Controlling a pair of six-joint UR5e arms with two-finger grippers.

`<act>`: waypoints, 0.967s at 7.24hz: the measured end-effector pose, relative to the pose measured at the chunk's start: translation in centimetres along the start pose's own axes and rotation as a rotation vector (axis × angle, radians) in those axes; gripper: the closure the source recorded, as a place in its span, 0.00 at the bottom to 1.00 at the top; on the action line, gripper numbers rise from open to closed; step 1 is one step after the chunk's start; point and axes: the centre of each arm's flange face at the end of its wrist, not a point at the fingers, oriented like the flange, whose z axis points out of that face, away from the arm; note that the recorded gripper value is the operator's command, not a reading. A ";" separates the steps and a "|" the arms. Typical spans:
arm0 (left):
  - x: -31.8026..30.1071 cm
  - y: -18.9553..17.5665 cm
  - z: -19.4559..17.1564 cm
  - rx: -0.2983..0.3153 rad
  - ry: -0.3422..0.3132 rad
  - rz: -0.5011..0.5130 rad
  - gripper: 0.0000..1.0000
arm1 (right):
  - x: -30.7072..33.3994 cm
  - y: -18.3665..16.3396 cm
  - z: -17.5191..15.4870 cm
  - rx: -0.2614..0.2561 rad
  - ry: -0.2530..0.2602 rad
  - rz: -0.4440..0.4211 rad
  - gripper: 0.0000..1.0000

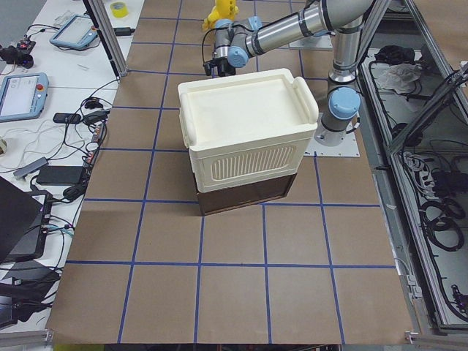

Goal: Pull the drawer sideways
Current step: 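Move the left gripper down to the white drawer handle, then close the left gripper around the white bar handle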

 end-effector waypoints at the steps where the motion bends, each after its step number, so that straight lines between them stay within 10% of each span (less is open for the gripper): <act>1: 0.2 -0.5 1.3 -0.002 -0.048 0.016 0.00 | 0.0 0.0 0.0 0.000 0.000 0.000 0.00; 7: 3.5 -2.6 5.6 0.061 -0.319 0.168 0.00 | 0.0 0.0 0.0 0.000 0.000 0.000 0.00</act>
